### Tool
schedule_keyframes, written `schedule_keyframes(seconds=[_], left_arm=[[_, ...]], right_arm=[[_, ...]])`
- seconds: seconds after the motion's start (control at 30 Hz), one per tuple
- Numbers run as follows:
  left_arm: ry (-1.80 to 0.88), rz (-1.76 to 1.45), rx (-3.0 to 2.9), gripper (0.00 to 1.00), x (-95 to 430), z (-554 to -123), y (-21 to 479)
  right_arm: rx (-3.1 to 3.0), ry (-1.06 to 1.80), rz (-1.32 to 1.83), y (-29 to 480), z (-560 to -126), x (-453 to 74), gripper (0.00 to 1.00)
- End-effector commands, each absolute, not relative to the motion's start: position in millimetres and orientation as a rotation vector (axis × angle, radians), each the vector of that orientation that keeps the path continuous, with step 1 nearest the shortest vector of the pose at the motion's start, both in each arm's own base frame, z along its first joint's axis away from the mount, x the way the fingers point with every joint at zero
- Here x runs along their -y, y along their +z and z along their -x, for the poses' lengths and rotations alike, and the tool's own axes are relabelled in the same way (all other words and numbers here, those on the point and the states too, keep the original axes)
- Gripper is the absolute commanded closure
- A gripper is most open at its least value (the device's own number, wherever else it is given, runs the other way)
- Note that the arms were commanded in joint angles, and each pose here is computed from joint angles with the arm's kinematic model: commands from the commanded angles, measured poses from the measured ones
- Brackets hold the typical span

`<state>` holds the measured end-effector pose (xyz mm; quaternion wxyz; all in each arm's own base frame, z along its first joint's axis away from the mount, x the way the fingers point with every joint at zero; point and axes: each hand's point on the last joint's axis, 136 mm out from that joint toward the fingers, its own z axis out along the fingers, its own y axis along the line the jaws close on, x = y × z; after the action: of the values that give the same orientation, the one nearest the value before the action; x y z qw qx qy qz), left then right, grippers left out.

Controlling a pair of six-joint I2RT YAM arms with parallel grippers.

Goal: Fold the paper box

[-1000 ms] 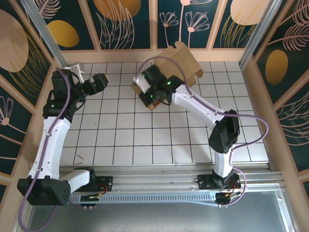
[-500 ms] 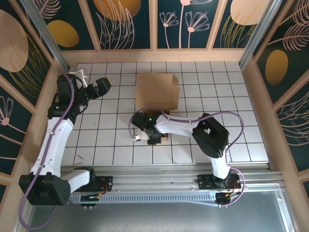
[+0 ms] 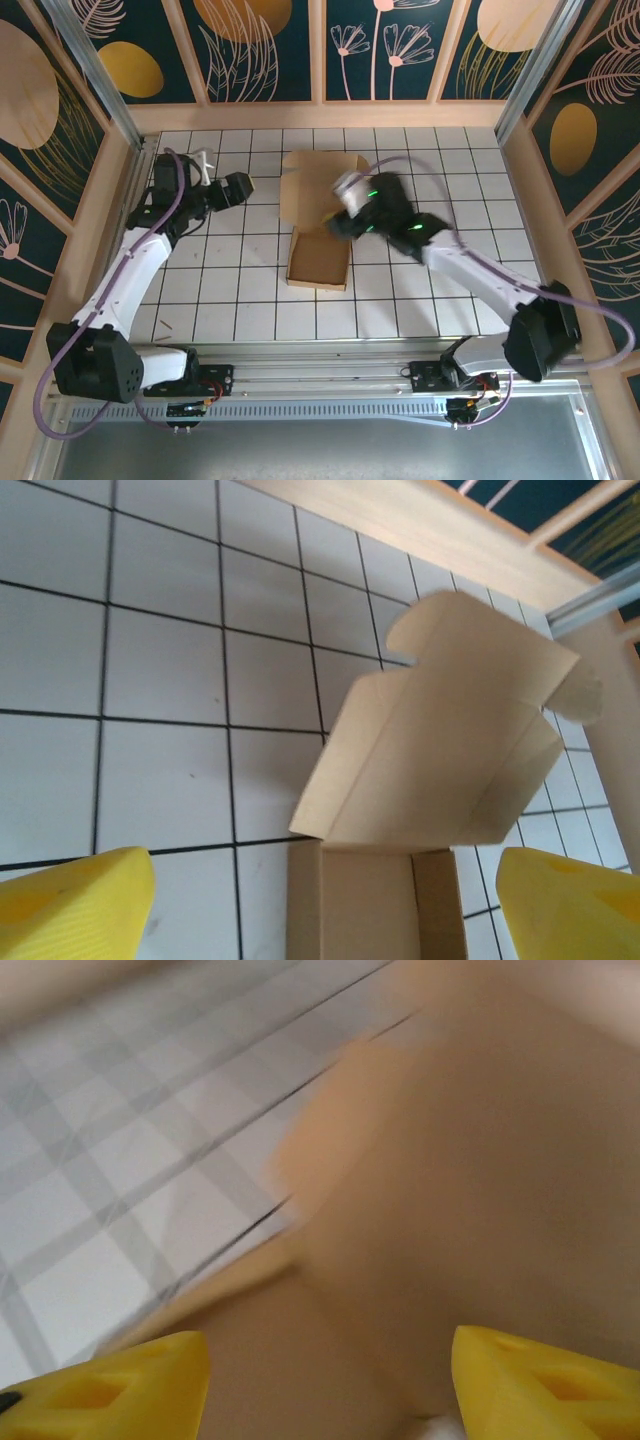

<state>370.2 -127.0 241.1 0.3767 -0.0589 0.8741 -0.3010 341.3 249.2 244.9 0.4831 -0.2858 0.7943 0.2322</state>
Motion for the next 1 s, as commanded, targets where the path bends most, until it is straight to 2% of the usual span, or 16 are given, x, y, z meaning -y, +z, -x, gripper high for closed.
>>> schedule_keyframes(seconds=[0.0, 0.13, 0.23, 0.33, 0.5, 0.67, 0.87, 0.9, 0.97], left_arm=[[-0.797, 0.146, -2.281, 0.12, 146.9, -361.1, 217.0], [-0.797, 0.093, -2.366, 0.12, 168.9, -347.2, 182.5], [-0.853, 0.027, -2.369, 0.13, 183.4, -352.0, 175.4], [-0.876, -0.026, -2.362, 0.15, 192.1, -361.9, 171.1], [-0.621, -0.074, -2.350, 0.13, 177.3, -405.0, 170.1], [-0.890, -0.303, -2.345, 0.15, 225.6, -414.7, 168.8], [-0.759, -0.294, -2.415, 0.18, 217.9, -434.6, 139.1], [-0.775, -0.307, -2.411, 0.20, 220.4, -435.5, 138.5], [-0.827, -0.336, -2.405, 0.31, 226.8, -432.4, 137.3]], right_arm=[[-1.889, 0.957, 0.243, 267.4, -366.8, -208.8, 0.22], [-1.966, 1.029, 0.154, 243.1, -397.4, -183.1, 0.24], [-2.012, 1.121, 0.184, 223.9, -406.5, -196.2, 0.26], [-2.062, 1.072, 0.233, 201.6, -419.2, -208.5, 0.28], [-2.168, 0.952, 0.199, 169.5, -430.4, -216.3, 0.39], [-2.142, 0.877, 0.209, 166.1, -415.9, -220.6, 0.47], [-2.127, 0.854, 0.223, 168.6, -407.3, -221.8, 0.64], [-2.131, 0.852, 0.227, 167.5, -407.3, -222.5, 0.66], [-2.147, 0.845, 0.240, 165.2, -408.2, -224.6, 0.71]])
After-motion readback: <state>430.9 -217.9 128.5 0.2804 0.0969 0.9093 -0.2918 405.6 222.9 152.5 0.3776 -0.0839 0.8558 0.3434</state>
